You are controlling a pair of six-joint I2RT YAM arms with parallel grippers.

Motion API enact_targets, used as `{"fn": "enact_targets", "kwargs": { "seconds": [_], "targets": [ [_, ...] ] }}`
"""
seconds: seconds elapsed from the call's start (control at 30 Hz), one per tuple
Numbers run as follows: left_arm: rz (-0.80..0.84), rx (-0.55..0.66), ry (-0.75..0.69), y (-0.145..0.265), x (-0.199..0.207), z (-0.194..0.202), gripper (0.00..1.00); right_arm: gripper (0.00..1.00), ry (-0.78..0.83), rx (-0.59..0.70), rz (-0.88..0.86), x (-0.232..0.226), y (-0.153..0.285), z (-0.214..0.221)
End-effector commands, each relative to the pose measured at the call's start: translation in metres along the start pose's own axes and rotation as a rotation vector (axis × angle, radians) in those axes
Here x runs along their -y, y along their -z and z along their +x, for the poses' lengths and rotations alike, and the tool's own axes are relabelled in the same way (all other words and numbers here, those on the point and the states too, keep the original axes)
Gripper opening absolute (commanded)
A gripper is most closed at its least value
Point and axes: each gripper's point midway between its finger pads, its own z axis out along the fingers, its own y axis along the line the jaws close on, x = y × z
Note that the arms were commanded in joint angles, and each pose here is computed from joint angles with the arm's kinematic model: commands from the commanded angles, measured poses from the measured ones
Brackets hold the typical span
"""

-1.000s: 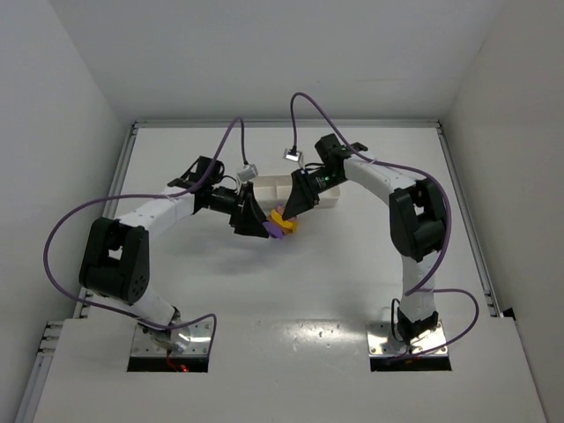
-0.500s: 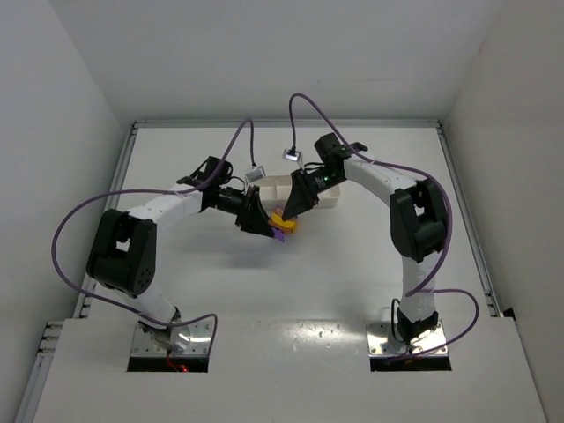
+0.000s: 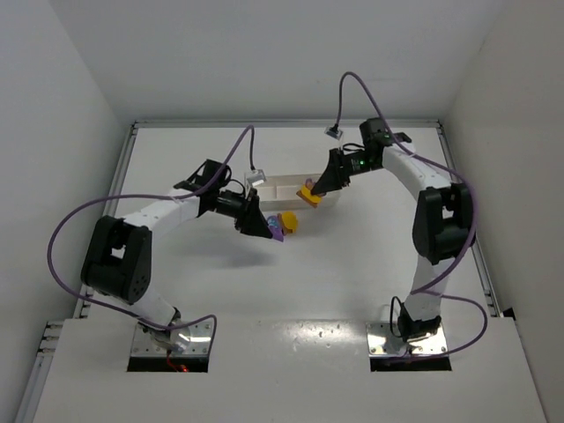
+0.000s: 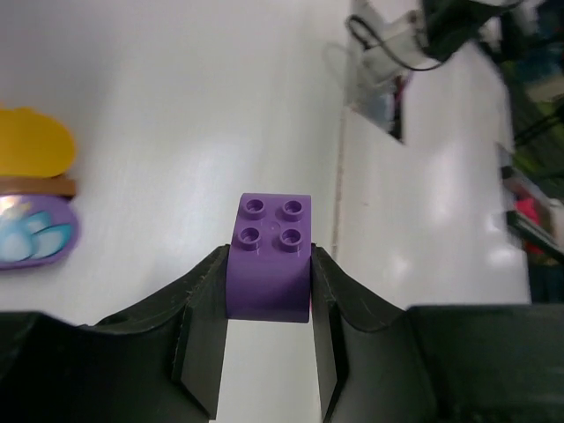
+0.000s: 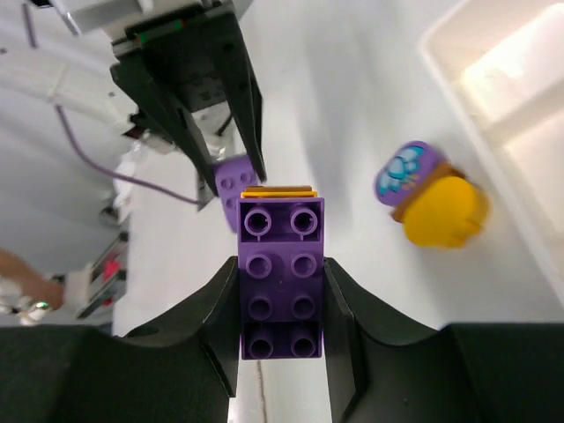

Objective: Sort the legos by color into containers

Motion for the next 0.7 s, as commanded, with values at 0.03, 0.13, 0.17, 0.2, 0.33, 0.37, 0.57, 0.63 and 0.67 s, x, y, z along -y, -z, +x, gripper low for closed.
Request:
{"fn": "enact_targets", "kwargs": {
  "seconds": [0.03,0.13,0.17,0.2,0.33,0.37,0.57,0.63,0.67],
  "targets": [
    [-0.496,0.109,-0.124,0.039,-0.059,-0.054,0.12,0.00,0.113,0.047,0.107,-0.006,0.019,-0.013],
    [-0.725,0.161,-0.130,0.058,-0.084,-0.079,0.12,0.00,0.075,0.089,0.205,0.007,0.027,-0.009],
    [-0.852,0.157,-0.119,0.070,-0.101,-0.083,0.12,0.00,0.065,0.096,0.229,0.009,0.028,-0.010],
    [-0.902,0.164,-0.083,0.074,-0.115,-0.093,0.12,0.00,0.074,0.099,0.239,0.011,0.028,-0.011],
    [-1.029,0.132,-0.016,0.085,-0.146,-0.095,0.12,0.00,0.056,0.116,0.263,0.013,0.036,-0.014],
    [-1.045,0.121,-0.001,0.081,-0.152,-0.092,0.12,0.00,0.054,0.122,0.269,0.015,0.040,-0.015],
    [-1.089,0.091,0.028,0.077,-0.174,-0.092,0.20,0.00,0.041,0.126,0.276,0.016,0.043,-0.011],
    [-1.089,0.073,0.041,0.073,-0.183,-0.087,0.23,0.00,0.041,0.126,0.276,0.016,0.043,-0.011],
    [-1.088,0.065,0.047,0.073,-0.182,-0.085,0.30,0.00,0.039,0.134,0.274,0.016,0.047,-0.011]
  ]
}}
